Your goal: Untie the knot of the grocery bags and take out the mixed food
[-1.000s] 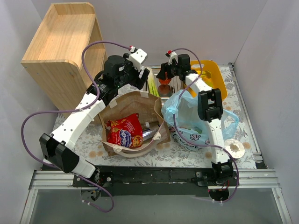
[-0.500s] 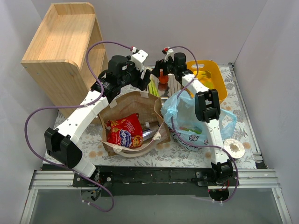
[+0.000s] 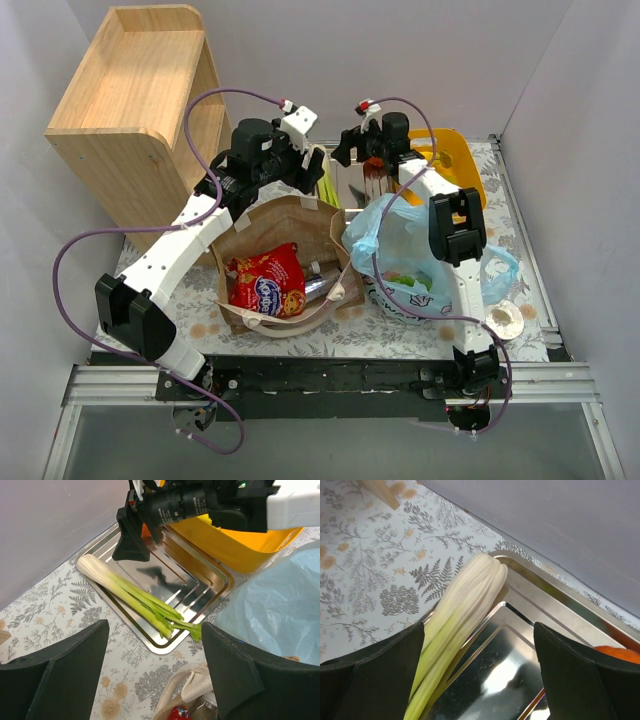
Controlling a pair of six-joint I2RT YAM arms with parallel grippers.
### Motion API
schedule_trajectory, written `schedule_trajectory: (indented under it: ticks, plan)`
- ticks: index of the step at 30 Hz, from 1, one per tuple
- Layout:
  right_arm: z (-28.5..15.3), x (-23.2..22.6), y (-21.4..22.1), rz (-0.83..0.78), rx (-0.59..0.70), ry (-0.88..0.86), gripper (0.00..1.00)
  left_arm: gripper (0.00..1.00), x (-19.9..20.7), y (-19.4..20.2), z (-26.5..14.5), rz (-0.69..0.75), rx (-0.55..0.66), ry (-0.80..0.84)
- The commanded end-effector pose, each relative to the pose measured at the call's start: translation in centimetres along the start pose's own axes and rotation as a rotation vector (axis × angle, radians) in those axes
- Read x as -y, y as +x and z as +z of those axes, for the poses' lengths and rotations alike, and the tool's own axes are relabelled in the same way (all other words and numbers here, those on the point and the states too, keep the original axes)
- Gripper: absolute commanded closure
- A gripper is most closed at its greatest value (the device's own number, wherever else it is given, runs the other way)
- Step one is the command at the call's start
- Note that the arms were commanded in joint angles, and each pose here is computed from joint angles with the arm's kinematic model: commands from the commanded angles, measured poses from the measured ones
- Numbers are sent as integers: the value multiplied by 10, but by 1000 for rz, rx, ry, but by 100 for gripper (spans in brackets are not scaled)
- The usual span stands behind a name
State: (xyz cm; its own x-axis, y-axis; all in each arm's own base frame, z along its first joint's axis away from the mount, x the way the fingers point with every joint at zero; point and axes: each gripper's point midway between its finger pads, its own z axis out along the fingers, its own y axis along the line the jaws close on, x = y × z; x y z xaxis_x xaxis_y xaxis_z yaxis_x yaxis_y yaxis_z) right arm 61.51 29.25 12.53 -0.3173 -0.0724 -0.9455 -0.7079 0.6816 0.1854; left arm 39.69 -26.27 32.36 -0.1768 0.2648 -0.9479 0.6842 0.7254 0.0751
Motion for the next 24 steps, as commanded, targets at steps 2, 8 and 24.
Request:
schedule_trajectory:
  ticks: [2, 8, 24]
  plan:
    - [-51, -32, -129, -218, 258, -25, 5, 26, 1, -15, -10, 9, 62, 8]
    - [-89, -55, -196, -270, 385, -12, 6, 25, 2, -18, -11, 12, 79, 12]
    - [-273, -92, -226, -270, 283, 168, 7, 21, 38, -57, 4, 47, 186, 264]
